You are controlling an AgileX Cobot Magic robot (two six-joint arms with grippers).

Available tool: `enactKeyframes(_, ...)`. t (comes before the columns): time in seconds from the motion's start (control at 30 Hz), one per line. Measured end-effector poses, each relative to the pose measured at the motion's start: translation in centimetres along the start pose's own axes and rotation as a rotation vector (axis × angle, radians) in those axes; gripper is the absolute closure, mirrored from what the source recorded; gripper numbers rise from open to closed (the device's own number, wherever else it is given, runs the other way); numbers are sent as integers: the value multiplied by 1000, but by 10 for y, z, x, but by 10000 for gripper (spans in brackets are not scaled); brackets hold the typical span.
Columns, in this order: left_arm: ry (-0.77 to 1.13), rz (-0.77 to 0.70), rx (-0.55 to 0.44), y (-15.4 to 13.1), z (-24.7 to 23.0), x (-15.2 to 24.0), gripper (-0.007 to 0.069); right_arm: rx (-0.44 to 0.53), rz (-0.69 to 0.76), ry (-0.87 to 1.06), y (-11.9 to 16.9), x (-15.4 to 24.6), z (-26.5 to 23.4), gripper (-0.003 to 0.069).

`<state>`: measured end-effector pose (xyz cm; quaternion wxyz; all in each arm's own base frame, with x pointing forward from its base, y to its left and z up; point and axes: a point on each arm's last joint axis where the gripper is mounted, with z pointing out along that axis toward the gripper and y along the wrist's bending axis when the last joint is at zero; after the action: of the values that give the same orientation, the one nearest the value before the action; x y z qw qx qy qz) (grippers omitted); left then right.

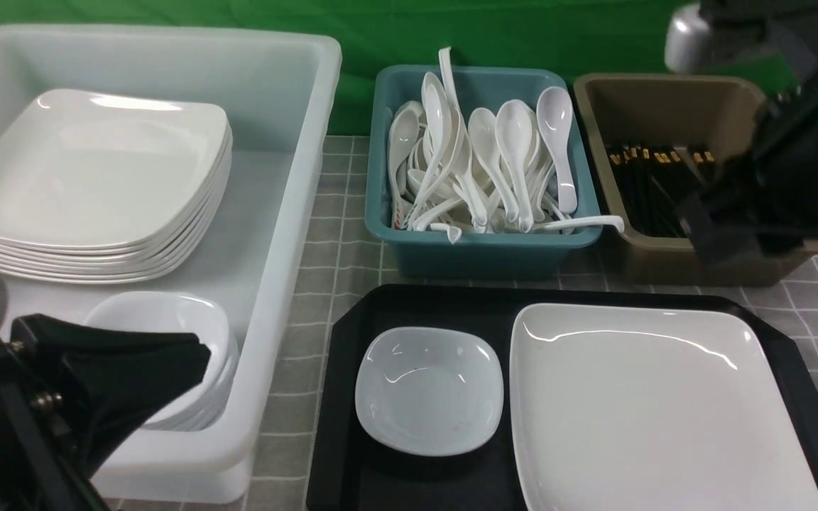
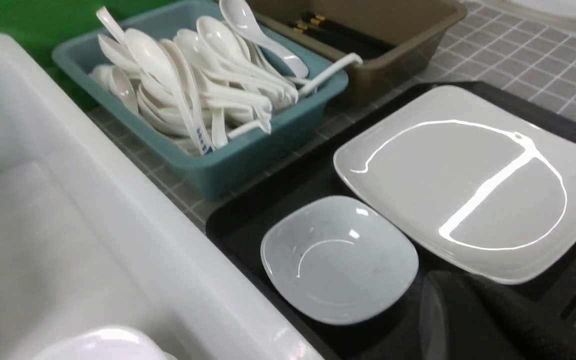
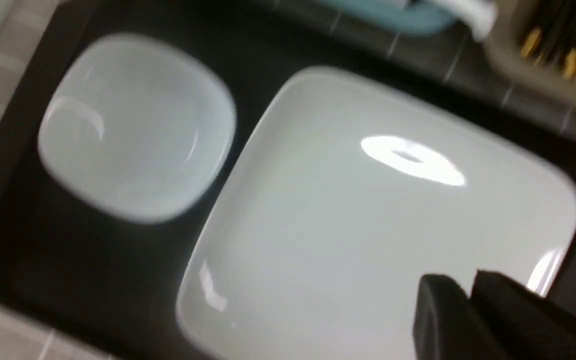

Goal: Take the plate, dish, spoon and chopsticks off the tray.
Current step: Use the left arm to grab a small plate from the dinner plate

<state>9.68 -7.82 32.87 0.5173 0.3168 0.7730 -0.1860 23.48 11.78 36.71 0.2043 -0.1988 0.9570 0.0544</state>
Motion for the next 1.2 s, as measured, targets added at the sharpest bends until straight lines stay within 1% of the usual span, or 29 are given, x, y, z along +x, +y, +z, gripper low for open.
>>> enactKeyframes(0.1,14,-2,11,-1,1,1,614,-23,-10,31,12,40,-2,543)
enactKeyframes(0.13,15,-2,11,-1,1,1,614,-25,-11,31,13,42,-2,542)
enactKeyframes(0.23,17,-7,22,-2,1,1,614,-47,-22,16,19,71,-8,536)
enactKeyframes(0.5,58,26,31,-1,9,3,614,-68,-22,-37,17,112,-18,517)
enactKeyframes(0.63,142,47,52,0,23,7,614,-67,-30,-34,16,116,-17,516)
enactKeyframes(0.7,200,52,70,1,34,7,614,-66,-64,-33,16,116,-16,516)
enactKeyframes(0.87,278,65,100,4,55,-2,614,-70,-118,-70,17,113,-17,517)
enactKeyframes(0.93,301,64,114,4,62,-4,614,-71,-127,-81,17,112,-17,533)
enactKeyframes(1.07,379,75,157,2,85,-5,614,-71,-151,-94,17,111,-17,618)
enactKeyframes(1.17,440,117,208,-6,100,-4,614,-70,-169,-92,17,111,-17,631)
enactKeyframes(1.2,460,156,233,-11,106,-6,614,-69,-177,-85,17,112,-17,631)
